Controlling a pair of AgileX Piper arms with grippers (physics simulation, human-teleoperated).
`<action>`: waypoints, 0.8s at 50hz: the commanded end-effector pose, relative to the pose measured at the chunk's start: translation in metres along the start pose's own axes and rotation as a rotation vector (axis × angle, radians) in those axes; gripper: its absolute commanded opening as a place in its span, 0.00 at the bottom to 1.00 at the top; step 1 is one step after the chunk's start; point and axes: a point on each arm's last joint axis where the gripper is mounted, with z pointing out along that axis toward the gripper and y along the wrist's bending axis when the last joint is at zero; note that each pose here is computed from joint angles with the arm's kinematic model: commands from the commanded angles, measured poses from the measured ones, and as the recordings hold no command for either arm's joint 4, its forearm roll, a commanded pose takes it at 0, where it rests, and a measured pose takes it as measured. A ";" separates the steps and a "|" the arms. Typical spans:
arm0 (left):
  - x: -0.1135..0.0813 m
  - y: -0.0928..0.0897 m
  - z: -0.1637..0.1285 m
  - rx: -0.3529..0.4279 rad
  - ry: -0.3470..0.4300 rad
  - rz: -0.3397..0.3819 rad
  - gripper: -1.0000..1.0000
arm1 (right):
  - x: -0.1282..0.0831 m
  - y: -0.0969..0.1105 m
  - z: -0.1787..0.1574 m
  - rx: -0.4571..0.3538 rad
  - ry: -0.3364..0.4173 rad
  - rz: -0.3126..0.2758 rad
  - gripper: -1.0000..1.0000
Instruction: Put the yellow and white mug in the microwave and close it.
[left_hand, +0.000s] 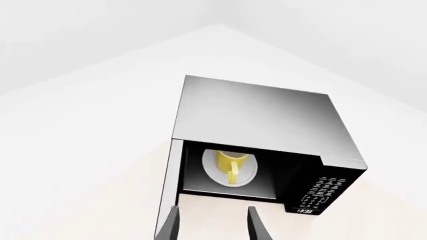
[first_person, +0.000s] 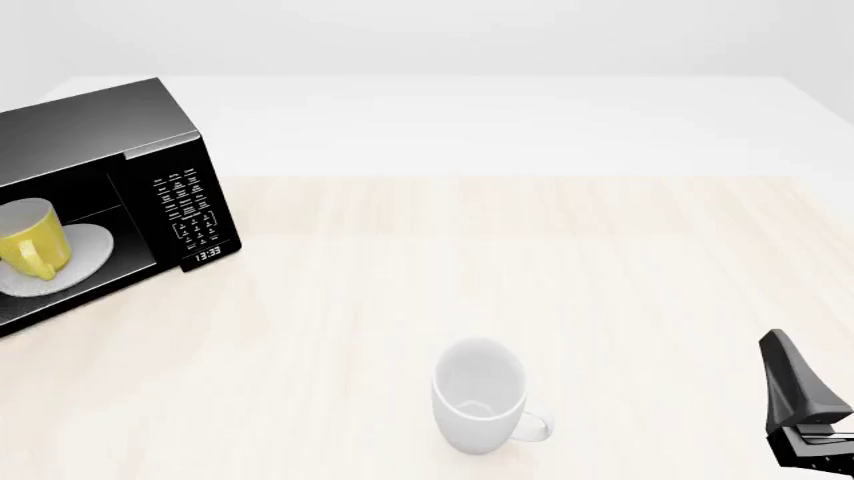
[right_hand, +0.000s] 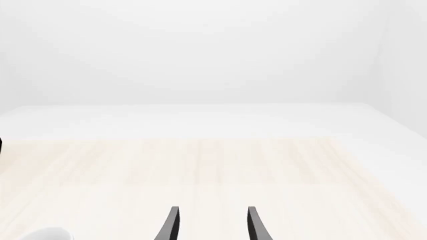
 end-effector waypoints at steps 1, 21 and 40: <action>-0.003 0.008 0.003 -0.065 -0.008 -0.017 1.00 | 0.000 0.000 0.000 0.000 0.000 0.000 1.00; -0.008 0.025 0.005 -0.185 -0.026 -0.058 1.00 | 0.000 0.000 0.000 0.000 0.000 0.000 1.00; -0.009 0.040 0.016 -0.273 -0.024 -0.089 1.00 | 0.000 0.000 0.000 0.000 0.000 0.000 1.00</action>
